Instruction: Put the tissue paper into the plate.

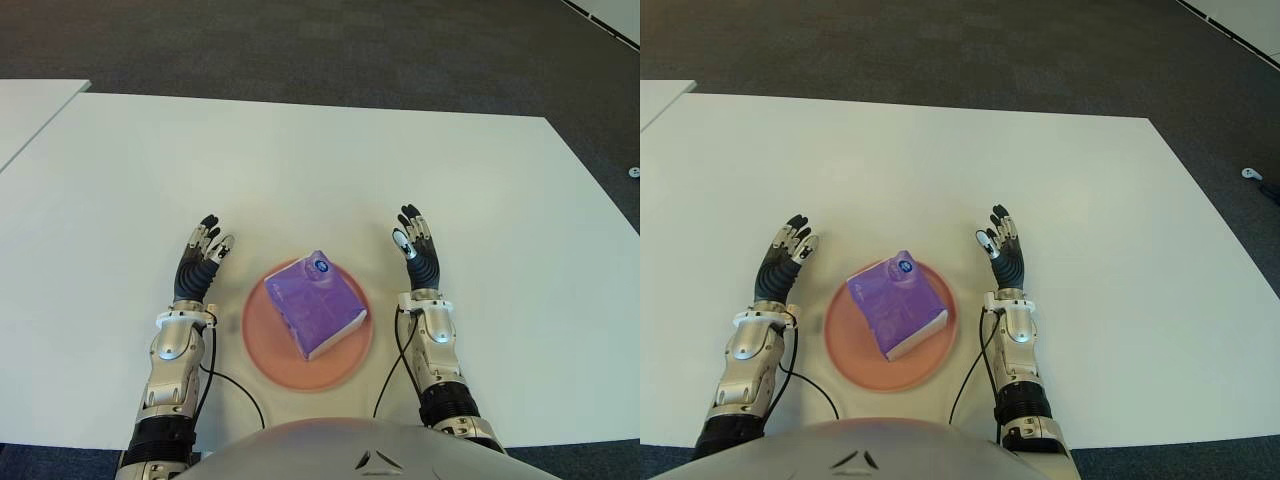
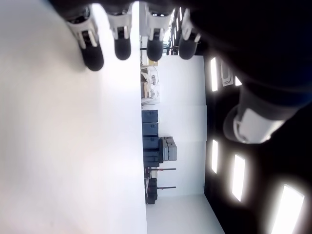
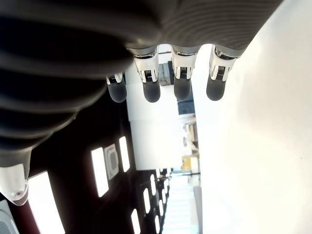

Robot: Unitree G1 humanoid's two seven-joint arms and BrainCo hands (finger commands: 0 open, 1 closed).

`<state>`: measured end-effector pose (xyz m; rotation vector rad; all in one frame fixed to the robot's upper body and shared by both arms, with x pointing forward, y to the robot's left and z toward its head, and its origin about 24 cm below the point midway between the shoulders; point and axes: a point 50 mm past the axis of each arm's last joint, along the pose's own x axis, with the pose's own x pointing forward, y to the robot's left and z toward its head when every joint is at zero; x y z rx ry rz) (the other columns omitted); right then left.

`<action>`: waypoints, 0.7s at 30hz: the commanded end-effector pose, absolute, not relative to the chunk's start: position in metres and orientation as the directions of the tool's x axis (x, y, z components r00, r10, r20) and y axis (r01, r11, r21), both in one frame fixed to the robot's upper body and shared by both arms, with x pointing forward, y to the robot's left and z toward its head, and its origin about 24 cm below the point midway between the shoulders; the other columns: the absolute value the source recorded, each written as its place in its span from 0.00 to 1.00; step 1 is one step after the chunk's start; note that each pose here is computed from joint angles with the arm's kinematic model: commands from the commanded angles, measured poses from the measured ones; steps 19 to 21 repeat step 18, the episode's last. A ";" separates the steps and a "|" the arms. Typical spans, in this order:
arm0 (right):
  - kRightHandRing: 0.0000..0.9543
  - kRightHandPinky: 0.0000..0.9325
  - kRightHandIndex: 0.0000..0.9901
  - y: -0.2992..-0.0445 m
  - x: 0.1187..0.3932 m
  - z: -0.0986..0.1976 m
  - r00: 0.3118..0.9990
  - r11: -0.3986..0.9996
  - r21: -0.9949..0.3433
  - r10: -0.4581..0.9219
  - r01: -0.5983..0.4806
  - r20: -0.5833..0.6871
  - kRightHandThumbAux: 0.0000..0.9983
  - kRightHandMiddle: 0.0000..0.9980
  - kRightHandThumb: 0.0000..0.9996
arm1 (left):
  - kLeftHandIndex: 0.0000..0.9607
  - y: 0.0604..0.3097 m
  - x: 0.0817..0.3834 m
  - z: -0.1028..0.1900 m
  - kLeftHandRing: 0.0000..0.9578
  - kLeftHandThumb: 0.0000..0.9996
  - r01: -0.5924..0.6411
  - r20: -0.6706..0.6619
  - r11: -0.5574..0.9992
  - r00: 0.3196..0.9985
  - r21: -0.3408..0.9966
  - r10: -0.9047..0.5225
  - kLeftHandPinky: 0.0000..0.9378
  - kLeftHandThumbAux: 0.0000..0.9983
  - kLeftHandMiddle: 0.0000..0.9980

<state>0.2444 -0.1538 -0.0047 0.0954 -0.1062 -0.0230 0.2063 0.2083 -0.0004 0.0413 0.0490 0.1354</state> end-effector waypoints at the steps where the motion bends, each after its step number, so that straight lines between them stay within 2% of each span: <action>1: 0.00 0.00 0.00 -0.154 0.230 -0.026 0.999 0.994 0.107 -0.039 0.039 0.003 0.49 0.00 0.00 | 0.00 0.209 0.205 -0.005 0.00 0.00 -0.141 -0.080 0.988 0.986 0.058 0.146 0.00 0.53 0.00; 21: 0.00 0.00 0.00 -0.153 0.230 -0.026 0.999 0.994 0.107 -0.039 0.038 0.004 0.49 0.00 0.00 | 0.00 0.209 0.205 -0.003 0.00 0.00 -0.142 -0.082 0.988 0.986 0.063 0.147 0.00 0.53 0.00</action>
